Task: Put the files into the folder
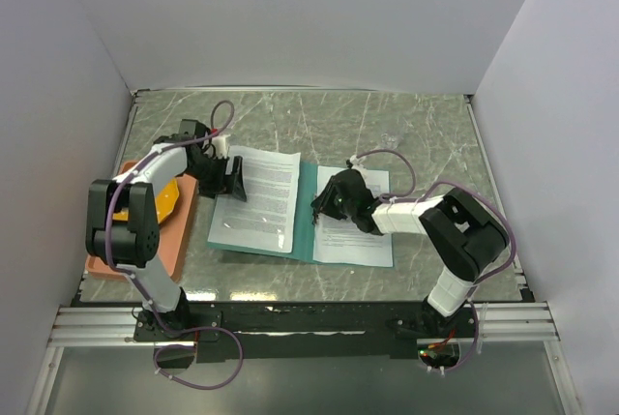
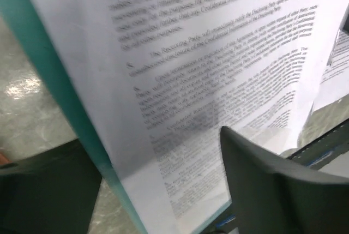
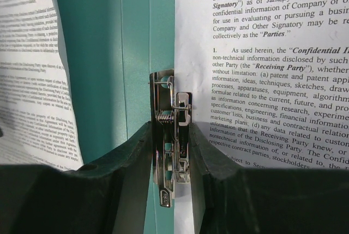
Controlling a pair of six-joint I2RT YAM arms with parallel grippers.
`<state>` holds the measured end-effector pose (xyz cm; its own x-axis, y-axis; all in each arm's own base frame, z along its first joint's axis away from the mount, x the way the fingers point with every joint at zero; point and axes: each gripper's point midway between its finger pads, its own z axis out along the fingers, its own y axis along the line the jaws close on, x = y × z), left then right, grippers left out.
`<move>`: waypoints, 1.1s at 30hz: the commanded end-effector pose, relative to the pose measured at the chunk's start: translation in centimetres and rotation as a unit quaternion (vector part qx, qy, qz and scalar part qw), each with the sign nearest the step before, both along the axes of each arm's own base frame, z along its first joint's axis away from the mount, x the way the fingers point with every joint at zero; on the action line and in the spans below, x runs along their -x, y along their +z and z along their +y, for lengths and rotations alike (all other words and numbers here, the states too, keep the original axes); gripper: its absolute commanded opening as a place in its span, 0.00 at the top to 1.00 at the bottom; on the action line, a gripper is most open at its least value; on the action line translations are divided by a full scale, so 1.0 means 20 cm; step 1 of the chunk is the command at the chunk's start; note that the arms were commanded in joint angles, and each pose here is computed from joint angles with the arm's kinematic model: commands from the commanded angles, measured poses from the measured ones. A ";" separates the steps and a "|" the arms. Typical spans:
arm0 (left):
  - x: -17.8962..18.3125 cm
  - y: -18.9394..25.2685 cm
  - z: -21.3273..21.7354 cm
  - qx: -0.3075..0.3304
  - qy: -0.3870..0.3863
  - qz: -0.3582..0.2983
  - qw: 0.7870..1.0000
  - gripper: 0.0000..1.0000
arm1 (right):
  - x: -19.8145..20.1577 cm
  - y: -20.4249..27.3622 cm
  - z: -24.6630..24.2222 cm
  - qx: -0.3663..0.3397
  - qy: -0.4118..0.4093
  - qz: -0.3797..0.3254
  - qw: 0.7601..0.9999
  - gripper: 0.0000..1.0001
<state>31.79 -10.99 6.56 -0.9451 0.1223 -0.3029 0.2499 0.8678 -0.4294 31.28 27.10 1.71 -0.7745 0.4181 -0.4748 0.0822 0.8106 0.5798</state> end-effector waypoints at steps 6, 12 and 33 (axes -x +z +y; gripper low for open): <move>-0.01 0.24 -0.07 0.050 -0.012 -0.023 0.998 0.58 | 0.38 -0.40 -0.26 0.144 0.007 0.168 0.975 0.82; 0.01 0.23 -0.06 0.039 -0.018 -0.004 0.999 0.83 | 0.31 -0.31 -0.16 0.153 0.032 0.142 0.977 0.61; 0.00 0.46 0.16 -0.092 -0.037 -0.034 0.994 0.99 | 0.12 0.15 -0.43 0.171 -0.048 0.059 0.982 0.34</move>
